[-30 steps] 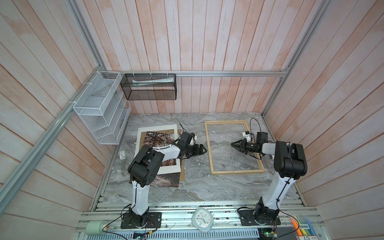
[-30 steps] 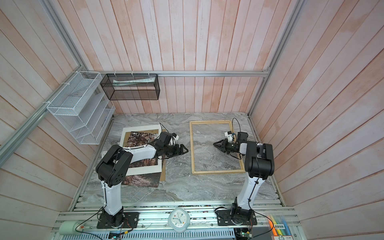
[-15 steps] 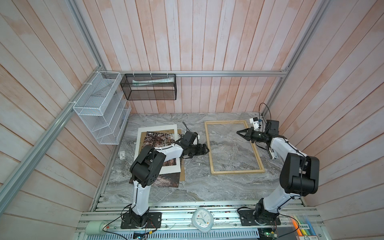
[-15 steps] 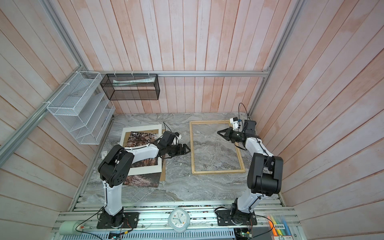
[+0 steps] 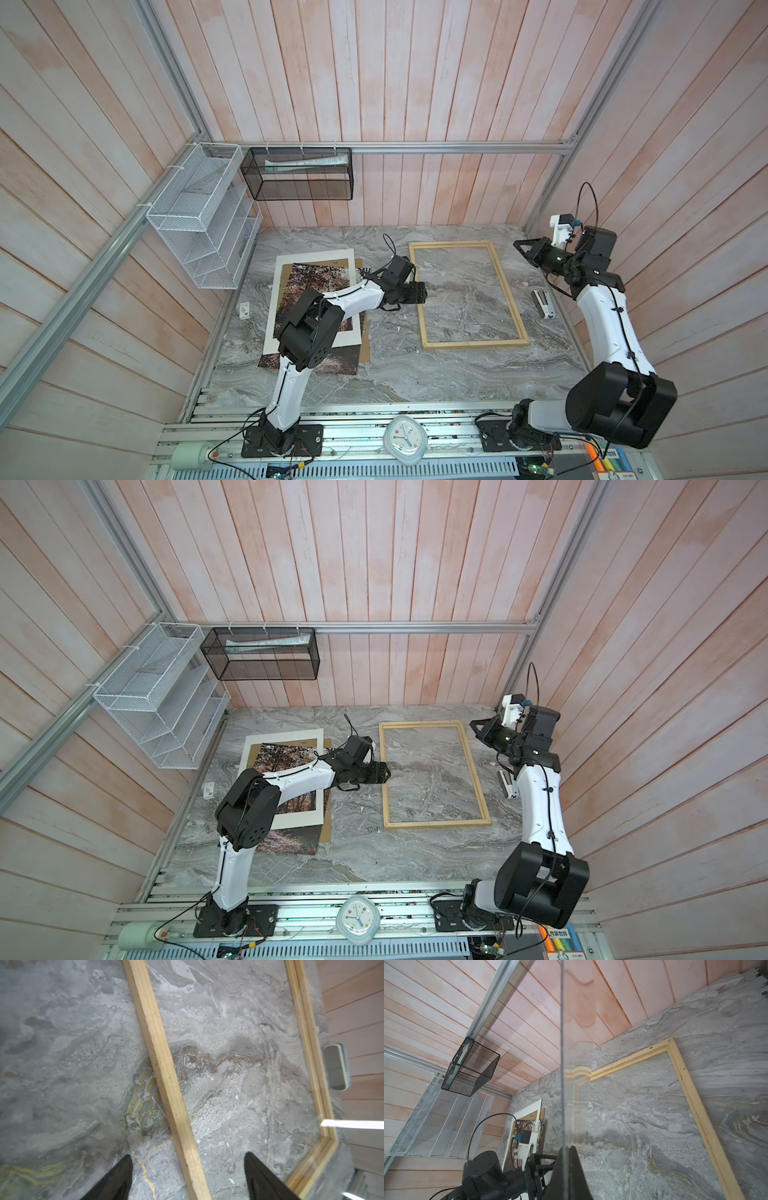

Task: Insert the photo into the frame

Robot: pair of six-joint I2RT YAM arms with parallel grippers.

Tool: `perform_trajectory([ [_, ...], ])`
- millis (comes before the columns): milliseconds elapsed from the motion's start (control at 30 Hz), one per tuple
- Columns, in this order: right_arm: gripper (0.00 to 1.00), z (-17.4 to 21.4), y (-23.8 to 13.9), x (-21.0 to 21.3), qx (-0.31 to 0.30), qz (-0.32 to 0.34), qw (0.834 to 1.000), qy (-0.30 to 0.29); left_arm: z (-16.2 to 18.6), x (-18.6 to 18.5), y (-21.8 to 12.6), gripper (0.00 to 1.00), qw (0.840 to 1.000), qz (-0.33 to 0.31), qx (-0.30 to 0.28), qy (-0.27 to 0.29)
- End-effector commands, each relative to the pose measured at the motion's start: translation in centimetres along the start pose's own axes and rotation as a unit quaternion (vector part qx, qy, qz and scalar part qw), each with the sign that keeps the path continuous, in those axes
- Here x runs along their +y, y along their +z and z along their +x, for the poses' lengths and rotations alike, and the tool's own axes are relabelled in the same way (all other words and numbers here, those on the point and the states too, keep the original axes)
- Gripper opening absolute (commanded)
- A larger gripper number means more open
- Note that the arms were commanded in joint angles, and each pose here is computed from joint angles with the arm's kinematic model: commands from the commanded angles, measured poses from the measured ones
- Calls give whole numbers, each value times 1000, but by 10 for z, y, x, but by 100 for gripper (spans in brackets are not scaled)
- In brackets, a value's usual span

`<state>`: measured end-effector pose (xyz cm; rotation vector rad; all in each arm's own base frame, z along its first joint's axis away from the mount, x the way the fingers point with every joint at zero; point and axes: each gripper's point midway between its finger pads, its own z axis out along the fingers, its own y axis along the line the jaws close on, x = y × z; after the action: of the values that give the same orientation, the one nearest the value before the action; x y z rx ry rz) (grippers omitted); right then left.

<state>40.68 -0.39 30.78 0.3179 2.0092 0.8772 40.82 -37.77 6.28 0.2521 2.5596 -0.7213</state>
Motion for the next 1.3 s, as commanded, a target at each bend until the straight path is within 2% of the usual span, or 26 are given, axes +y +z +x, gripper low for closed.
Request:
perform_trajectory([
  [0,1,-24,-23,18,-42,8,999,-21,11,16,12,78,998,-62,21,21],
  [133,2,-28,-31,23,-41,11,999,-31,9,9,18,67,996,-74,15,42],
  [333,2,-25,-34,30,-34,-7,999,-36,2,20,24,52,988,-141,13,57],
  [633,2,-12,-29,37,-9,-53,998,-28,-1,42,18,40,982,-178,13,68],
  [767,2,-8,-29,36,-7,-59,998,-25,-1,37,12,40,986,-148,9,72],
  [1033,1,-7,-29,30,-11,-52,998,-24,1,-1,-2,48,997,-52,-12,57],
  [1267,2,-5,-31,28,-8,-50,998,-24,12,-8,7,50,998,-38,-7,44],
])
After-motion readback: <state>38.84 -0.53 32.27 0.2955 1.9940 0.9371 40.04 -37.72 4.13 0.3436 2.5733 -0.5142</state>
